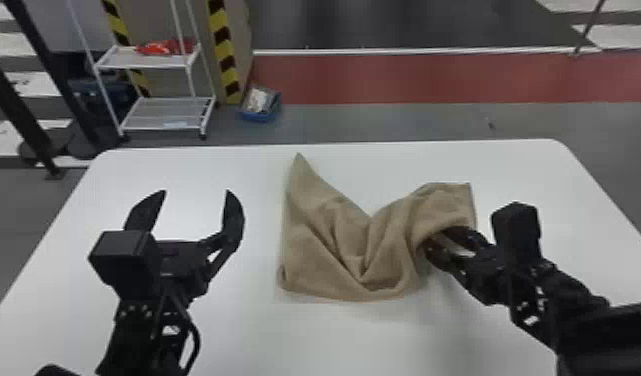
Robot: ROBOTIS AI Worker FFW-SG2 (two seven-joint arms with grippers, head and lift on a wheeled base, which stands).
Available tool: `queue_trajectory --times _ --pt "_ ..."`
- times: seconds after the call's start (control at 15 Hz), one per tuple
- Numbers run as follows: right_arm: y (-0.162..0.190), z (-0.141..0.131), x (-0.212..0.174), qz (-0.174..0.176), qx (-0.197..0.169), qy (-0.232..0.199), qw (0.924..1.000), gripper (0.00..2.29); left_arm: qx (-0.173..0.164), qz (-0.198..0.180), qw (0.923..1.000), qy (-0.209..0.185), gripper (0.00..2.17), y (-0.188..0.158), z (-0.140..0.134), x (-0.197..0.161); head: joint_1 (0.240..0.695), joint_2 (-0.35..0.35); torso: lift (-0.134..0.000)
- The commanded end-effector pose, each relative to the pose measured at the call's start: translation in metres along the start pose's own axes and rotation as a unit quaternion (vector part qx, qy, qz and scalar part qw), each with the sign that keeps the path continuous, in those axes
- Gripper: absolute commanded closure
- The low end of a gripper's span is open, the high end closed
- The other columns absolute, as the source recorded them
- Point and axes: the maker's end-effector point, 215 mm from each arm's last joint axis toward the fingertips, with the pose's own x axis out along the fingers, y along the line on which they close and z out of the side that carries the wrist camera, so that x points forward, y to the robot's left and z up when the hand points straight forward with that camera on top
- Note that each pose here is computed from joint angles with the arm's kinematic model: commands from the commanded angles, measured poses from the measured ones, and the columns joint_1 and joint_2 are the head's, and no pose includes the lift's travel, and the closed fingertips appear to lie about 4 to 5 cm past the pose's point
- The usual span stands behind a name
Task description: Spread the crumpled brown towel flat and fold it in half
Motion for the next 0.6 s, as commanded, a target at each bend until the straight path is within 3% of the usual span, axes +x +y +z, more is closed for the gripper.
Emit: queue_trajectory --times 0.0,0.53 --pt "0.0 -0.01 -0.001 -0.003 -0.006 0.015 0.9999 0.73 0.001 0.001 1.0 -0.001 0.07 0.001 0.001 0.001 0.695 0.047 -0.125" --pt "-0.011 -0.02 0.012 -0.009 -0.004 0.055 0.9985 0.83 -0.002 -0.001 1.0 -0.002 0.07 -0.001 0.003 0.002 0.695 0.033 -0.125"
